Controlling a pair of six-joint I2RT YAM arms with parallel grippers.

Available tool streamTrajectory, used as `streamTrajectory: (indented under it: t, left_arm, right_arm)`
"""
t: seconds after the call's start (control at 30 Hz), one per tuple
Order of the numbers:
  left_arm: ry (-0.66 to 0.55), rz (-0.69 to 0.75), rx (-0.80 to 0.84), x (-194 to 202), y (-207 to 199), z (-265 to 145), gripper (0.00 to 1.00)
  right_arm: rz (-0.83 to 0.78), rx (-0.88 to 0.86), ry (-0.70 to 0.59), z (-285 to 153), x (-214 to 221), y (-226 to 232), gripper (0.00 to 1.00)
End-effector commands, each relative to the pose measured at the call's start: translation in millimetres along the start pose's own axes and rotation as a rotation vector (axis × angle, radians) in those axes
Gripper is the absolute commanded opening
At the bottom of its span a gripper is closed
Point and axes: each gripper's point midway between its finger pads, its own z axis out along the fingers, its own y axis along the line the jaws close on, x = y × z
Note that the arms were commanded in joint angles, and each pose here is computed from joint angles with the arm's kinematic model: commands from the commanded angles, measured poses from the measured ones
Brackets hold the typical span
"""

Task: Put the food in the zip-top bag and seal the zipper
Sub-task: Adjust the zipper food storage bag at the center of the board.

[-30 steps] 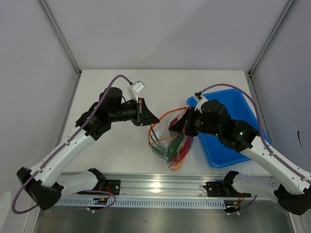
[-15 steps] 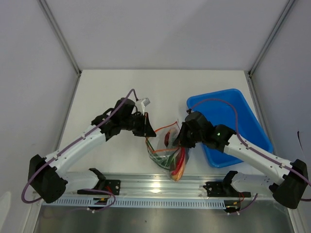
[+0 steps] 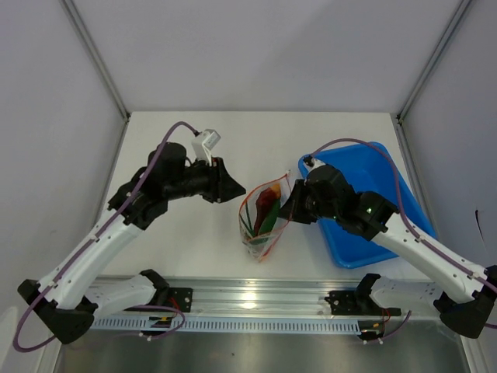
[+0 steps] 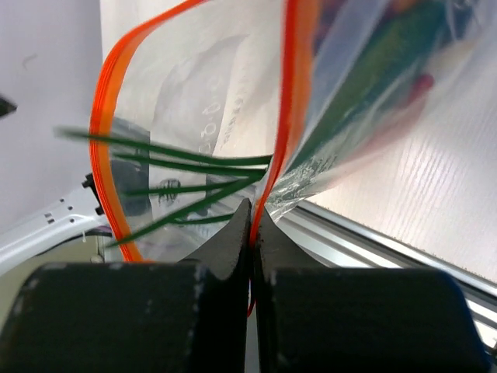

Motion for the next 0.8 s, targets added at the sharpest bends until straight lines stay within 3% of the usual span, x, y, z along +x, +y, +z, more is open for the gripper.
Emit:
streamTrajectory:
  t: [0.0,0.13,0.27,0.77]
  left_arm:
    - [0.070,-0.007,-0.104,16.0,30.6,16.6,0.36]
    - [0.093,-0.020,-0.124,27.0,40.2,20.7,0.38]
    - [0.086,-0.018,-0.201,33.4,57.2,18.4,0.33]
    - [0.110,-0.024,-0.162,30.8,56.7,40.6,0.29]
  right_arm:
    - [-0.025,-0.051,0.008,1.7,1.8,9.4,0.00]
    - [-0.035,-0.037,-0.012,-0.4,-1.0,5.6,0.00]
    - [-0.042,-0.042,-0.006,0.1,1.0,4.4,0.00]
    - [-0.069,-0.076,0.046,6.7,11.2,8.0,0.00]
